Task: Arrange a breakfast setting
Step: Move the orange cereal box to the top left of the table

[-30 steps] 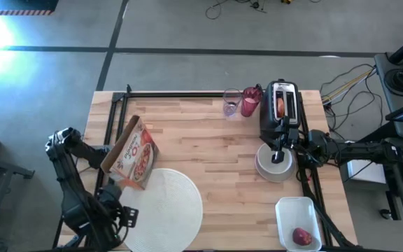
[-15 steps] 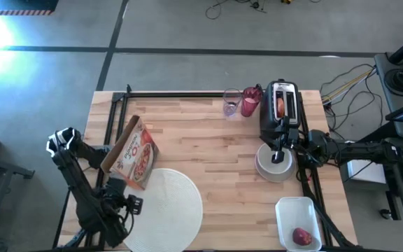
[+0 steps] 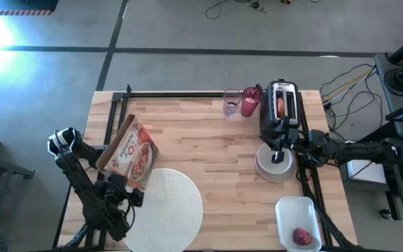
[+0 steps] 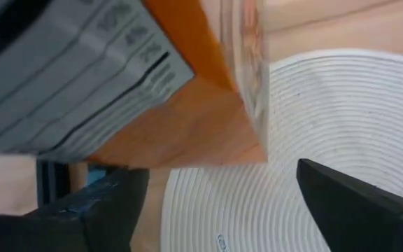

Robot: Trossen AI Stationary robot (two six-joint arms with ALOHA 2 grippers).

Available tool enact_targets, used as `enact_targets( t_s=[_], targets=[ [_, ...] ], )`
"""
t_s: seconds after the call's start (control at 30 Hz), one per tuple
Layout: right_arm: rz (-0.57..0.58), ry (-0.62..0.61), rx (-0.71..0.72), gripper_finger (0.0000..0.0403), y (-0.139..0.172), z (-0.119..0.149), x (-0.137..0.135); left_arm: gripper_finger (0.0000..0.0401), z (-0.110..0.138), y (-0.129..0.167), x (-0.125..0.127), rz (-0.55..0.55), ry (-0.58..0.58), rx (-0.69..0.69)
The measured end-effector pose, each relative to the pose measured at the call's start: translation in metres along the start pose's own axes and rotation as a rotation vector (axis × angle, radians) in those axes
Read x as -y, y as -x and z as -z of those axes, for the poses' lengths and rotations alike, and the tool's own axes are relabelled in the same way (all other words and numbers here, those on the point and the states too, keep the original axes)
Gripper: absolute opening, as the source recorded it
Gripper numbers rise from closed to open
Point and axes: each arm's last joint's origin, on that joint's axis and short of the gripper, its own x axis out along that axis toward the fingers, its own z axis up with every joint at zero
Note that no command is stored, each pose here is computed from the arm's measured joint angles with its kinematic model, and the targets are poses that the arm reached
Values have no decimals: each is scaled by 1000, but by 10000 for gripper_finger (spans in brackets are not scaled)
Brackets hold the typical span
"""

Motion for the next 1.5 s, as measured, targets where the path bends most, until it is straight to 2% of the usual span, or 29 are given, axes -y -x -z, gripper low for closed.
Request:
enact_targets(
  t_s=[0.23,0.6,1.1,1.5],
  targets=[
    [0,0,-1,118,0,0,0,392,0,-10,-2,28,-26,79],
    [0,0,0,118,0,0,0,376,-4,-27,-3,109,-59,230],
    [0,0,0,118,0,0,0,282,-2,-28,1,181,-47,254],
    [0,0,0,118,0,0,0,164,-4,-29,3,191,-69,271]
  ],
)
